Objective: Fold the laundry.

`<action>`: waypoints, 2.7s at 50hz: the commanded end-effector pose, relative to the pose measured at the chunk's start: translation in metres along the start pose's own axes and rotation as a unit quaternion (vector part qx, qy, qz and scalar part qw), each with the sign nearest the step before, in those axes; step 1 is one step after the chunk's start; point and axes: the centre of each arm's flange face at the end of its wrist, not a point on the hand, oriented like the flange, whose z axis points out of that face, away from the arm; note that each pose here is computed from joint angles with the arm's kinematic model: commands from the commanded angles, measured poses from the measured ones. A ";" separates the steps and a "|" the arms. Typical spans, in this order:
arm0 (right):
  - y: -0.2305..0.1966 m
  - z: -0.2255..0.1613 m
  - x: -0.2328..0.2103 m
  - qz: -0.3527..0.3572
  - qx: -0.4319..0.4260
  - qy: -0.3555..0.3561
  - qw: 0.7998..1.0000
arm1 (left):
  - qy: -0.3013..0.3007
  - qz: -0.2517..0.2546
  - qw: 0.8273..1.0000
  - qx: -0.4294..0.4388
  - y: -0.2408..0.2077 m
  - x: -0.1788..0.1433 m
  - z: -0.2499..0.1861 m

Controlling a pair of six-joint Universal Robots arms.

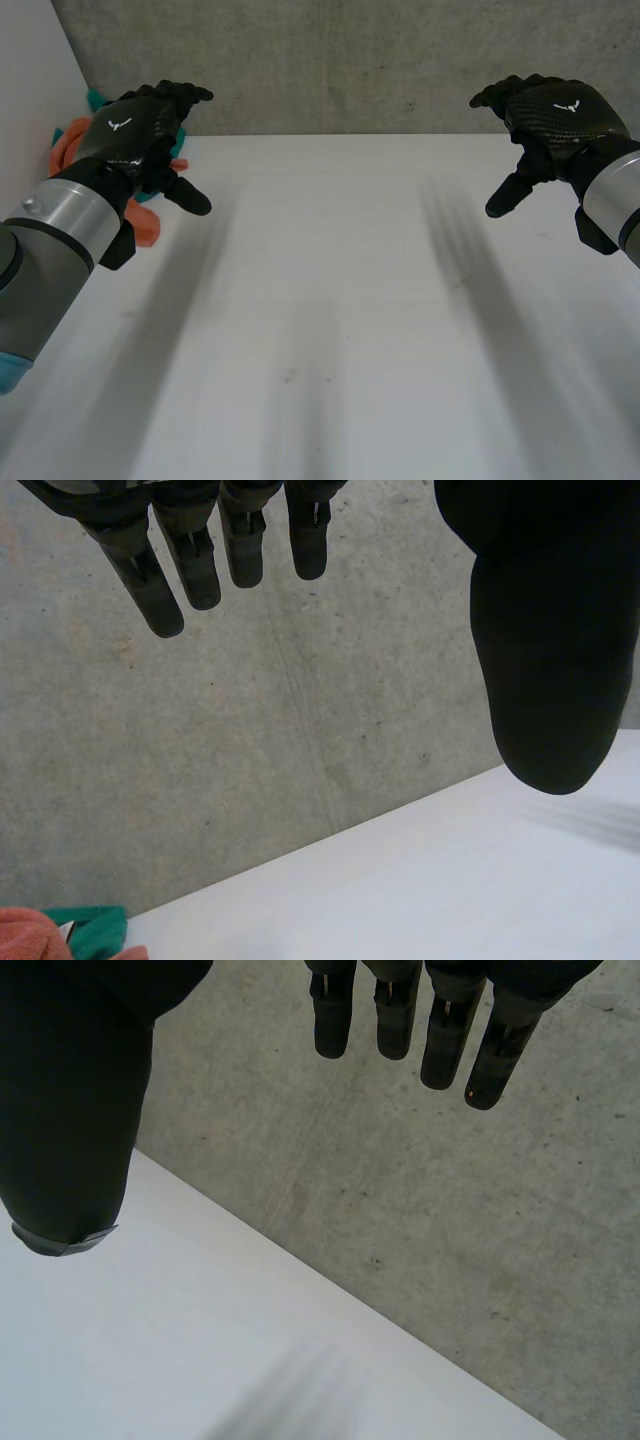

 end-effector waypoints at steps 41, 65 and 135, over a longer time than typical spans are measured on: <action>0.031 0.006 -0.014 -0.013 -0.045 -0.022 0.999 | -0.049 0.296 0.953 -0.038 0.198 -0.224 0.162; 0.031 0.006 -0.014 -0.014 -0.045 -0.021 0.999 | 0.078 0.224 0.971 0.030 0.081 -0.065 0.104; 0.143 -0.007 -0.187 -0.142 -0.136 -0.191 0.962 | 0.040 0.195 0.975 -0.097 0.161 -0.108 0.130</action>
